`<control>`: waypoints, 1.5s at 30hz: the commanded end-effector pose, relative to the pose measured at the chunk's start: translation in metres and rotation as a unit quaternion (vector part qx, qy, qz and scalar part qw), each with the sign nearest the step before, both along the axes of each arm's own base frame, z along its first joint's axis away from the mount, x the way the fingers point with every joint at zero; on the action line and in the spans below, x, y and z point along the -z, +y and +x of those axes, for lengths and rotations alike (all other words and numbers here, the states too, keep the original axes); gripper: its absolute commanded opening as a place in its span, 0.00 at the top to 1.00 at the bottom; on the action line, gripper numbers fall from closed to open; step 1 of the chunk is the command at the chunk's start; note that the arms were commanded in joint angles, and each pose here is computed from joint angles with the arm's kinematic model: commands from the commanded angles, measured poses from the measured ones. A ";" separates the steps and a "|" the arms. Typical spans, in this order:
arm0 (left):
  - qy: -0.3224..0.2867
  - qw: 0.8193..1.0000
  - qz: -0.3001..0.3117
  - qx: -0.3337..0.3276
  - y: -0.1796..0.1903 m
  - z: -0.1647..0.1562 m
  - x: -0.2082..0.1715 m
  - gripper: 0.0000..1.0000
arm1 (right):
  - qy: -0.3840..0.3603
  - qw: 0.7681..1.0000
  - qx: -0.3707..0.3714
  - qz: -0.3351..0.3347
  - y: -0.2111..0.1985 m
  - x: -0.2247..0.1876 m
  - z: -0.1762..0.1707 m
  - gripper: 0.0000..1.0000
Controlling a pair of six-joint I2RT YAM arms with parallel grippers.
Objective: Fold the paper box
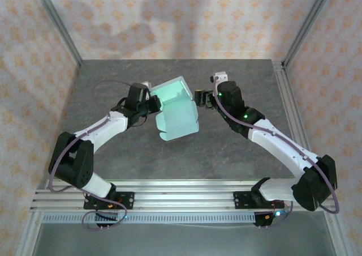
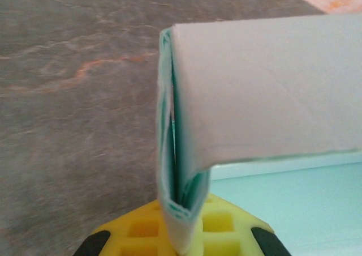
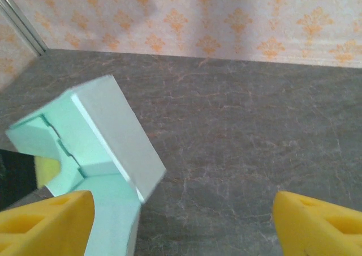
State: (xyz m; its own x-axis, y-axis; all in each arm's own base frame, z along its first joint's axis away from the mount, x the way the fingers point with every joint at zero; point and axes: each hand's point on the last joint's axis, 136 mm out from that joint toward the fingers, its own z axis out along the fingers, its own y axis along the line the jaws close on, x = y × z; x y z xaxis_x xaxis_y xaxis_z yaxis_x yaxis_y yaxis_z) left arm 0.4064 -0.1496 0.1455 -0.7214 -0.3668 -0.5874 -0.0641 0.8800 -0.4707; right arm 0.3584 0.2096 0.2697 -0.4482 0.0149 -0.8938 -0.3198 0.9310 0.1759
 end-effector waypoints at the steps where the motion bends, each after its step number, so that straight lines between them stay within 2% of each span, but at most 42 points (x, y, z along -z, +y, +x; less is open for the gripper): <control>1: 0.081 0.992 0.058 -0.071 0.033 -0.024 0.008 1.00 | 0.008 1.000 0.008 0.018 -0.005 0.003 -0.003 0.18; 5: 0.141 0.979 0.026 -0.143 0.043 -0.040 0.013 1.00 | 0.020 1.000 0.017 0.004 -0.009 0.013 -0.002 0.18; 11: 0.211 0.948 -0.013 -0.237 0.054 -0.069 0.033 1.00 | 0.018 0.999 0.026 -0.006 -0.016 0.015 -0.004 0.18; 14: 0.236 0.933 -0.060 -0.266 0.049 -0.082 0.042 1.00 | 0.017 0.999 0.031 -0.012 -0.019 0.019 -0.005 0.18; 18: 0.280 0.904 -0.128 -0.298 0.036 -0.096 0.055 1.00 | 0.020 0.999 0.033 -0.016 -0.020 0.027 -0.004 0.18; 27: 0.379 0.842 -0.191 -0.333 0.014 -0.121 0.077 1.00 | 0.021 0.999 0.041 -0.022 -0.023 0.035 -0.003 0.18; 30: 0.408 0.824 -0.213 -0.331 0.003 -0.122 0.092 0.94 | 0.021 0.999 0.045 -0.022 -0.025 0.038 -0.002 0.19; 33: 0.439 0.810 -0.222 -0.320 -0.008 -0.122 0.107 0.93 | 0.022 0.998 0.048 -0.022 -0.027 0.042 -0.001 0.19; 37: 0.456 0.808 -0.210 -0.307 -0.013 -0.120 0.113 0.91 | 0.028 0.998 0.045 -0.024 -0.026 0.045 0.000 0.19; 42: 0.443 0.815 -0.208 -0.310 -0.010 -0.117 0.104 0.53 | 0.029 0.998 0.045 -0.024 -0.027 0.046 0.001 0.19; 45: 0.429 0.826 -0.198 -0.308 -0.005 -0.117 0.096 0.37 | 0.028 0.998 0.048 -0.023 -0.028 0.045 0.002 0.19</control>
